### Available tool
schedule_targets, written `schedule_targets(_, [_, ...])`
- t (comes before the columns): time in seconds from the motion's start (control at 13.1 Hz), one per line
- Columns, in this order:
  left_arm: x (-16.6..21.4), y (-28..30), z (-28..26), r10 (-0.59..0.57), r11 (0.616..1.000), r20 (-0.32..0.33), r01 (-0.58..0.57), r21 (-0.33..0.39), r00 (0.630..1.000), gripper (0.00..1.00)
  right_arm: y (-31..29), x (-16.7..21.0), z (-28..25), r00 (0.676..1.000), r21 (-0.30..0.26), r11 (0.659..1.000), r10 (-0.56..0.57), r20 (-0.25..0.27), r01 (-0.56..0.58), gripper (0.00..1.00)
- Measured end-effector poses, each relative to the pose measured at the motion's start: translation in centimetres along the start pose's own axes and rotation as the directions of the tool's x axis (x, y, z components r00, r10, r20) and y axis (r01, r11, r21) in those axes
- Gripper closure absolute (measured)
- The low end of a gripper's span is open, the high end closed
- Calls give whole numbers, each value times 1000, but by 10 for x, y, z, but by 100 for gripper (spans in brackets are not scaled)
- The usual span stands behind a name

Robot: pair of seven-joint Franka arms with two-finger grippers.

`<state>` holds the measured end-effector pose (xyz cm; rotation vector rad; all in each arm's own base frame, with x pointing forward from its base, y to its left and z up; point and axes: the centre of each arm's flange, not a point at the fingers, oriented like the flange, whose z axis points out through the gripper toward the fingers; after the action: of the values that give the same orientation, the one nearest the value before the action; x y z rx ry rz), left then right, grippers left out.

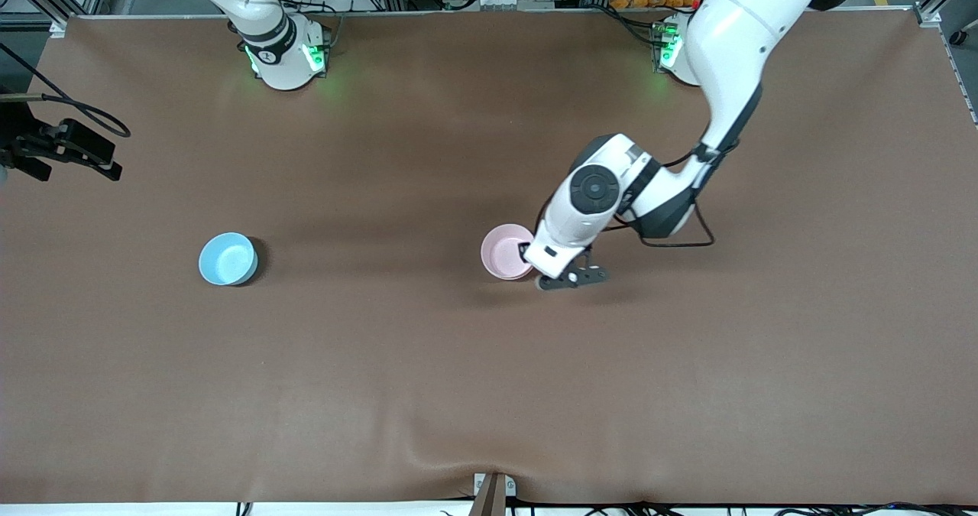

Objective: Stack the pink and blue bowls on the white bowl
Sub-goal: 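Release the pink bowl with the left gripper while the right gripper reaches the blue bowl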

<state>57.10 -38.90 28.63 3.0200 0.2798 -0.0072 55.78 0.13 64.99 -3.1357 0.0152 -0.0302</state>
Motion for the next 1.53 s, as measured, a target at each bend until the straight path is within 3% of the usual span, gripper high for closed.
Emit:
schedule_targets(0.23, [37,-49,-100,-87,995,-71,90,44,994,5,1,1,1,1000,0,1000,2,3,-2,0])
schedule_targets(0.31, [43,-67,-138,-116,991,-100,122,59,988,0,3,2,4,1000,0,1000,5,7,-5,0])
schedule_targets(0.54, [51,-118,-225,-175,979,-164,190,79,971,0,17,10,18,999,0,1000,29,31,-29,0])
schedule_targets(1.07, [103,-254,-315,-116,988,-109,126,89,987,0,99,43,143,974,23,996,78,215,-85,0])
schedule_targets(1.3, [113,-306,-332,-49,994,-72,56,96,996,0,119,46,217,973,34,997,65,221,-74,0])
schedule_targets(1.53, [105,-318,-354,-38,993,-77,47,108,996,0,137,38,287,987,53,998,9,160,-17,0])
